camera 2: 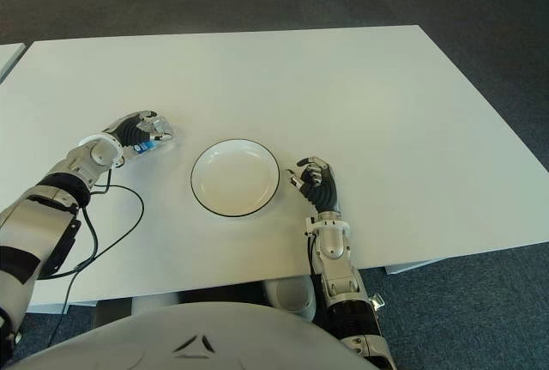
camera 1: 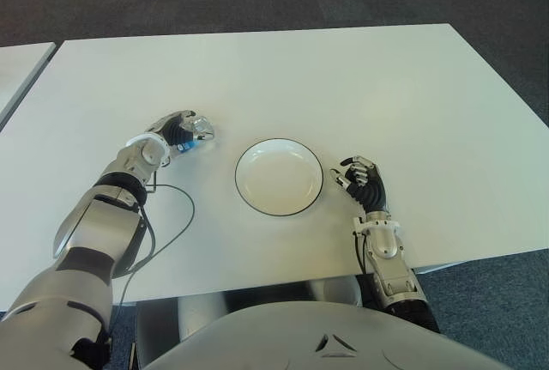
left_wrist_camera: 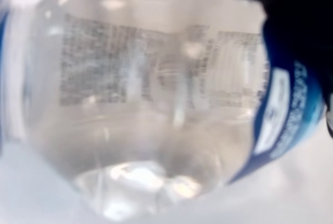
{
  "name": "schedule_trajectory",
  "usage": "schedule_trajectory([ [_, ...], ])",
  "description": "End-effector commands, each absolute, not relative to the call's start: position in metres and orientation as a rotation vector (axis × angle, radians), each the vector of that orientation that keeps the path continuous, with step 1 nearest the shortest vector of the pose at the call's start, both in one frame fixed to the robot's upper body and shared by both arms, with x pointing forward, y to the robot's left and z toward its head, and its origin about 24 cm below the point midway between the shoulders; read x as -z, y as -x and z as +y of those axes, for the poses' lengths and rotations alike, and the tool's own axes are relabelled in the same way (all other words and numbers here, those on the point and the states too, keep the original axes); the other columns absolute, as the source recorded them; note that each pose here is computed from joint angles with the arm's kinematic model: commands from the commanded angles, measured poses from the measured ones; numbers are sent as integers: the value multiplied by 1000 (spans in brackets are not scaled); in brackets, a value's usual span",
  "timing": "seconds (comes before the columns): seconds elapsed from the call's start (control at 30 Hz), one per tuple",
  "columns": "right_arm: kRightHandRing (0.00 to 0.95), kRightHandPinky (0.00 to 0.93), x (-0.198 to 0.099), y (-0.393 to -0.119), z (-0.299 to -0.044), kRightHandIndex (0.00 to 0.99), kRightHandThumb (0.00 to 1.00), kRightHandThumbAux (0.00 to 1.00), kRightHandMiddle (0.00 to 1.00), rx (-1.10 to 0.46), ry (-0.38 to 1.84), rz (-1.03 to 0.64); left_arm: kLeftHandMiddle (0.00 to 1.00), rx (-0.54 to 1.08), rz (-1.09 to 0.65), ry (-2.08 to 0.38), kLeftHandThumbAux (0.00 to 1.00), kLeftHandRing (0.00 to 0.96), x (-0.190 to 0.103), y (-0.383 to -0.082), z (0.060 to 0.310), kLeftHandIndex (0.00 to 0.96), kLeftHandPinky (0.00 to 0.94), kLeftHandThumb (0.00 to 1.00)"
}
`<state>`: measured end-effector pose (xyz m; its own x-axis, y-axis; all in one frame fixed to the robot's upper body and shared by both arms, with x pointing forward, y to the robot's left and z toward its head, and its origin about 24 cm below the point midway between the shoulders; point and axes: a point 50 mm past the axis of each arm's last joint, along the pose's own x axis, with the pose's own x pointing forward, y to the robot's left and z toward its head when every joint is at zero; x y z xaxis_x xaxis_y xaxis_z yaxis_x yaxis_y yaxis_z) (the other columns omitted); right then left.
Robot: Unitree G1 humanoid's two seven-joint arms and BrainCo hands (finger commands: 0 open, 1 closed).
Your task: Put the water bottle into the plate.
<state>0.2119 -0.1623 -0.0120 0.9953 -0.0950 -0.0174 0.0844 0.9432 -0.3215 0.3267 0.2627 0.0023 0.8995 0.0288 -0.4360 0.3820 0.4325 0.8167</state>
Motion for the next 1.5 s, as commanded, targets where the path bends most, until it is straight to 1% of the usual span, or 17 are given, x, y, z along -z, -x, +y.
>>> schedule_trajectory([
  [0.03, 724, 717, 15, -210, -163, 435, 704, 731, 731, 98, 317, 60, 192, 256, 503, -1047, 475, 177, 24, -305, 263, 234, 231, 599],
  [0.23, 725, 719, 15, -210, -163, 436, 704, 730, 729, 96, 309, 56, 286, 244, 475, -1010, 508, 263, 24, -304, 263, 331, 306, 657],
  [0.27, 725, 720, 15, -210, -163, 436, 705, 730, 729, 96, 308, 56, 311, 243, 471, -1008, 575, 289, 23, -304, 263, 364, 333, 678],
  [0.33, 726, 721, 15, -210, -163, 436, 705, 730, 729, 96, 307, 56, 338, 242, 467, -1006, 633, 319, 23, -304, 263, 394, 362, 698],
  [0.37, 726, 722, 15, -210, -163, 435, 705, 730, 729, 96, 306, 56, 350, 241, 462, -1010, 655, 332, 23, -304, 263, 405, 375, 705],
  [0.47, 725, 720, 15, -211, -163, 435, 705, 730, 728, 96, 305, 56, 381, 242, 450, -1040, 680, 368, 22, -304, 263, 420, 406, 716],
  [0.53, 724, 718, 15, -211, -163, 435, 704, 730, 727, 97, 302, 55, 401, 265, 427, -1156, 686, 389, 22, -306, 261, 424, 423, 720],
  [0.67, 722, 718, 15, -211, -163, 435, 704, 730, 726, 95, 303, 54, 441, 366, 353, -1474, 690, 428, 19, -312, 252, 429, 460, 723],
  [0.77, 720, 717, 15, -211, -163, 435, 704, 730, 725, 95, 307, 53, 472, 402, 351, -1610, 690, 460, 21, -311, 255, 430, 482, 724],
  [0.83, 722, 719, 15, -211, -163, 435, 704, 730, 726, 95, 308, 51, 476, 419, 345, -1693, 680, 489, 21, -311, 256, 416, 501, 779],
  [0.87, 721, 716, 15, -211, -163, 435, 704, 730, 726, 95, 309, 51, 491, 424, 340, -1724, 677, 527, 22, -311, 256, 404, 531, 799],
  [0.9, 721, 715, 15, -210, -163, 436, 704, 730, 726, 96, 310, 51, 496, 428, 335, -1755, 675, 540, 22, -311, 257, 400, 541, 807],
  [0.97, 718, 710, 15, -210, -163, 436, 704, 730, 725, 96, 310, 52, 525, 430, 329, -1792, 671, 611, 22, -310, 257, 392, 611, 826],
  [1.17, 718, 717, 15, -210, -163, 436, 705, 730, 724, 98, 308, 56, 562, 422, 329, -1831, 665, 736, 23, -309, 259, 399, 769, 844],
  [1.37, 713, 712, 15, -211, -163, 436, 705, 730, 718, 99, 309, 58, 556, 409, 326, -1814, 666, 810, 23, -309, 259, 402, 853, 848],
  [1.5, 714, 714, 15, -211, -163, 435, 705, 730, 719, 99, 308, 55, 557, 409, 331, -1795, 667, 836, 23, -310, 258, 402, 869, 849],
])
